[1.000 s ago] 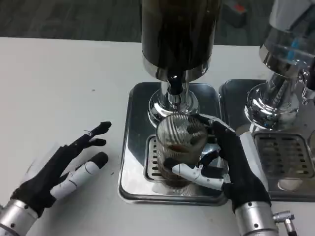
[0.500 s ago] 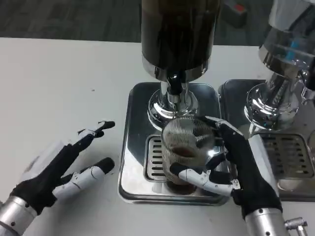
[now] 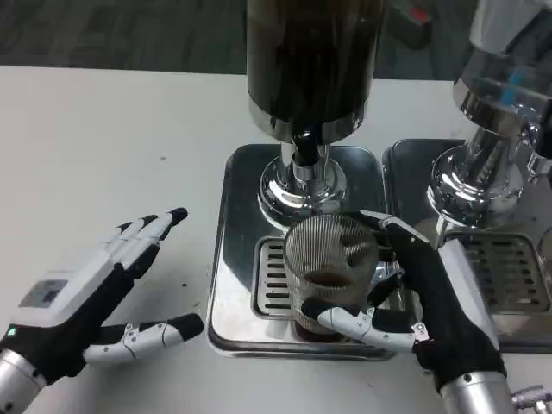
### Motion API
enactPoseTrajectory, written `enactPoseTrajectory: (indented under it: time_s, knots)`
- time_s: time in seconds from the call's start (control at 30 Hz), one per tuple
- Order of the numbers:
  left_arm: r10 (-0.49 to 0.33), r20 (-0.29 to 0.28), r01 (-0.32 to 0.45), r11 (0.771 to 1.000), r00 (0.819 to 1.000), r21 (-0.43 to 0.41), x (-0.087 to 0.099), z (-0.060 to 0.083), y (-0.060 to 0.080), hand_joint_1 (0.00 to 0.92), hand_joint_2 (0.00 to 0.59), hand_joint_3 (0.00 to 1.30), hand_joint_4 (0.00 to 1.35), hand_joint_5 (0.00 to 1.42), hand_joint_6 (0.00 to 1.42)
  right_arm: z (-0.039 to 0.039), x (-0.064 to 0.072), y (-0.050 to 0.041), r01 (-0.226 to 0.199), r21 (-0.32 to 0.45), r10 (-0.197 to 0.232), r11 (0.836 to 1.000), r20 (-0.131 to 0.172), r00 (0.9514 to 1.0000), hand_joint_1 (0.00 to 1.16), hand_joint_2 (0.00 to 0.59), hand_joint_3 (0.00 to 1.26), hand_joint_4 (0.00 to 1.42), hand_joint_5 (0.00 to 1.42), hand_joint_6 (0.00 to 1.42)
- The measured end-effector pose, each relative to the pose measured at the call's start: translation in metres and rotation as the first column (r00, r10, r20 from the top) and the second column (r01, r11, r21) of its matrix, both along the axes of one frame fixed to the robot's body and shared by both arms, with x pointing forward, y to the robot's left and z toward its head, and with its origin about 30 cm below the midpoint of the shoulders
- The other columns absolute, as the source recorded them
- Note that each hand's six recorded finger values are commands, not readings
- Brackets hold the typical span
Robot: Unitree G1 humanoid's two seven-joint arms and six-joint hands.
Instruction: Grasp the cup under the faucet to collect the drink, then remove the cup.
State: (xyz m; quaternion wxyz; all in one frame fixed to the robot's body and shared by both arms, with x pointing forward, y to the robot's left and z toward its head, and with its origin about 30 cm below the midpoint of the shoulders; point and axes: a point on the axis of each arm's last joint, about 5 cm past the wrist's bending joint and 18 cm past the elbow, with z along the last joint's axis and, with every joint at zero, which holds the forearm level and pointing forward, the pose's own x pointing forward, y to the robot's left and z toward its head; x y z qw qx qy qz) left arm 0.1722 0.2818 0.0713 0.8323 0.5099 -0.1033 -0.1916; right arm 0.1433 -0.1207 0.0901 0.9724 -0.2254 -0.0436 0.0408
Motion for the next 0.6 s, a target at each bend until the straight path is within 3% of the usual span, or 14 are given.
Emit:
enactPoseTrajectory:
  time_s: [0.13, 0.37, 0.6]
  knots:
    - [0.01, 0.015, -0.011, 0.997, 1.0, 0.073, -0.006, 0.001, 0.002, 0.0, 0.077, 0.0, 0.0, 0.0, 0.0, 0.0031, -0.005, -0.0014, 0.0, 0.002, 0.0, 1.0, 0.008, 1.0, 0.98, 0.199, 0.43, 0.61, 0.65, 0.85]
    - [0.012, 0.026, -0.015, 0.993, 1.0, 0.118, -0.015, 0.001, 0.004, 0.0, 0.078, 0.0, 0.0, 0.0, 0.0, 0.0012, -0.012, 0.0011, -0.016, 0.004, 0.016, 1.0, -0.014, 0.9998, 0.98, 0.199, 0.43, 0.61, 0.66, 0.86]
    - [0.009, 0.01, -0.011, 0.985, 1.0, 0.173, -0.026, 0.005, 0.01, 0.0, 0.078, 0.0, 0.0, 0.0, 0.0, 0.008, -0.015, 0.0016, -0.036, 0.008, 0.036, 0.999, 0.01, 0.9993, 0.98, 0.199, 0.45, 0.63, 0.68, 0.89]
